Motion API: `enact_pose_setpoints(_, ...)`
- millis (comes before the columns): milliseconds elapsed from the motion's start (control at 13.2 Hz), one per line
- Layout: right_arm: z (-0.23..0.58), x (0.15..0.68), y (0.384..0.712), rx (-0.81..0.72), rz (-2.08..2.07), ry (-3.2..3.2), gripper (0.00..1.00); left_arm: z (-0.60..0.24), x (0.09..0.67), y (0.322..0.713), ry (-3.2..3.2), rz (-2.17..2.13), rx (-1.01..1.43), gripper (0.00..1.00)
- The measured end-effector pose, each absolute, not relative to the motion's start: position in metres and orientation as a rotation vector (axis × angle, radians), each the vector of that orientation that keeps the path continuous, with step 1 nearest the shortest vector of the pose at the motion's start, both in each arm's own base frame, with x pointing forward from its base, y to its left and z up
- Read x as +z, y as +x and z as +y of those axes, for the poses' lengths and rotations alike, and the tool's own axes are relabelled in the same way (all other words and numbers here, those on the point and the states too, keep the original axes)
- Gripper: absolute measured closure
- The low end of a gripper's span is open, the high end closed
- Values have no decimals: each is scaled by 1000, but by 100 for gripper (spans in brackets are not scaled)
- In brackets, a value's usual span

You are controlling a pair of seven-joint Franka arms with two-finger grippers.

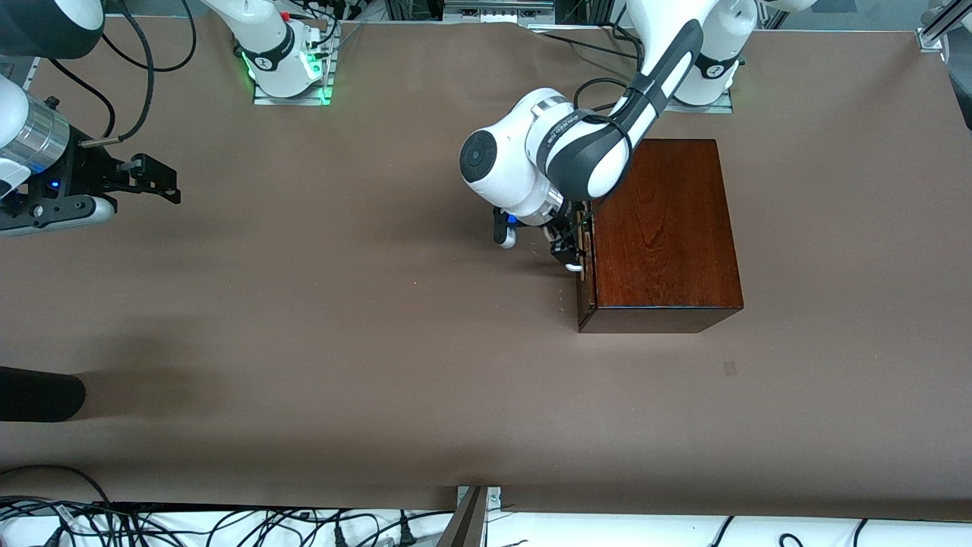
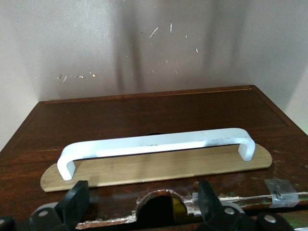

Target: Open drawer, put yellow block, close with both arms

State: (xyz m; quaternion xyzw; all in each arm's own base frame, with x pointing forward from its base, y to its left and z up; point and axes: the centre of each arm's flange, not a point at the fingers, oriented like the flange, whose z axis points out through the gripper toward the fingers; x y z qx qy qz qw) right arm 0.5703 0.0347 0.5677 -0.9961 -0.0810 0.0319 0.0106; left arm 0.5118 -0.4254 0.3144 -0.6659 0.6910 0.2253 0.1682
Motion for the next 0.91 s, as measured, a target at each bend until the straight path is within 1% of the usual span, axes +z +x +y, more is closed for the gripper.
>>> enact_pose_setpoints(683, 34, 568, 570, 101, -249, -3111, 0, -421, 320, 515, -1967, 1862, 627, 0)
enact_pose_setpoints(759, 34, 568, 570, 101, -249, -3112, 0, -420, 330, 518, -1986, 1844, 602, 0)
enact_pose_setpoints(910, 35, 568, 571, 101, -248, -3112, 0, -406, 378, 535, -2060, 1794, 501, 0)
